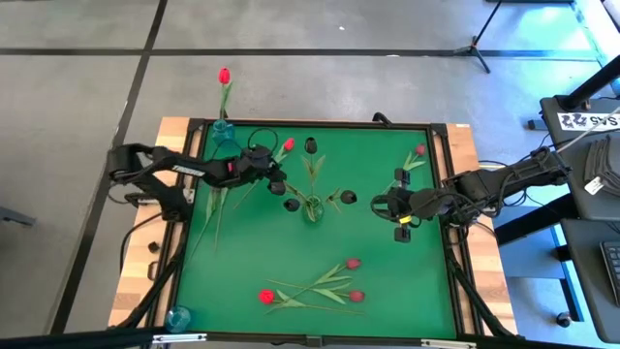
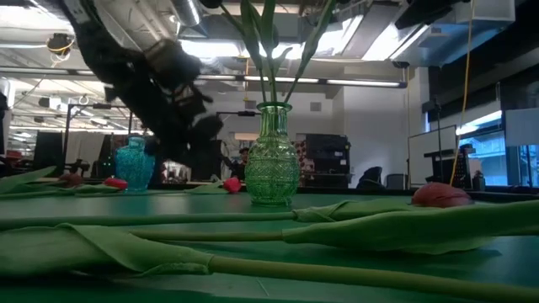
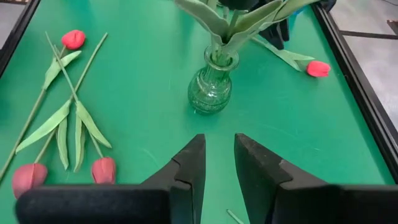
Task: Sort flowers into vase by color
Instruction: Put the red tulip into the top blue vase
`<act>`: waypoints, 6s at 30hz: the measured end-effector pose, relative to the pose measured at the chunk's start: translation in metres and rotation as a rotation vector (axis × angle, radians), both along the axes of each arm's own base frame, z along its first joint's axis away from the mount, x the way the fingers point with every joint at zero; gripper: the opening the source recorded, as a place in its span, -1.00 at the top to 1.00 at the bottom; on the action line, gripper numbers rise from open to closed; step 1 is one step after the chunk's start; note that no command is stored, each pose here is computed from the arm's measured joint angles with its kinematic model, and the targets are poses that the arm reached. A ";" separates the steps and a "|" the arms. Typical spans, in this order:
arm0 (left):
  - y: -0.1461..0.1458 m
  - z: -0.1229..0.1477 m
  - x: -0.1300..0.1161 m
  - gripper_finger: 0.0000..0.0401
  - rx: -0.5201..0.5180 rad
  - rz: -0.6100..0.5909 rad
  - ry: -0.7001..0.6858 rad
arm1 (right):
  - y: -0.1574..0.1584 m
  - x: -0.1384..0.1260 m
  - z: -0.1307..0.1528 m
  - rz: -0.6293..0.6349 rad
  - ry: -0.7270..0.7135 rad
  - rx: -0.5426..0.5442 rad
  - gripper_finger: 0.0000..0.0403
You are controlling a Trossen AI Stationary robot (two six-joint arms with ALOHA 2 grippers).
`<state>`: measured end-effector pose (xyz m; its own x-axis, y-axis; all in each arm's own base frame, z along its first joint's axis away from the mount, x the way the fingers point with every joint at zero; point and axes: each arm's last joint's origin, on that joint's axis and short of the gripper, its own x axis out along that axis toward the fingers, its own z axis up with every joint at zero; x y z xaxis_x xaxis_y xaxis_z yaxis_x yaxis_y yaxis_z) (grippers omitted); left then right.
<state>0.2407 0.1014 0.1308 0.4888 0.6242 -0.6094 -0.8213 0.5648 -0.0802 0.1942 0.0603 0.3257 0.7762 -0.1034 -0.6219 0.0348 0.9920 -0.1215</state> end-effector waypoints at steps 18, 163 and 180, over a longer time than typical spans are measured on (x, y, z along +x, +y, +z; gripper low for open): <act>0.034 -0.021 -0.001 0.11 -0.059 0.087 0.030 | -0.001 -0.001 0.000 -0.039 -0.001 0.002 0.58; 0.113 0.126 -0.108 0.98 1.041 0.677 -0.209 | -0.023 0.015 0.015 -0.224 -0.207 -0.005 0.58; 0.087 0.127 -0.094 0.76 0.879 0.742 0.007 | -0.022 0.016 0.015 -0.197 -0.201 0.015 0.58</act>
<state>0.1468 0.1881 0.2579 -0.1787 0.9677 0.1778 -0.9739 -0.1997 0.1080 0.2097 0.0382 0.3408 0.8497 -0.2568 -0.4605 0.2494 0.9652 -0.0782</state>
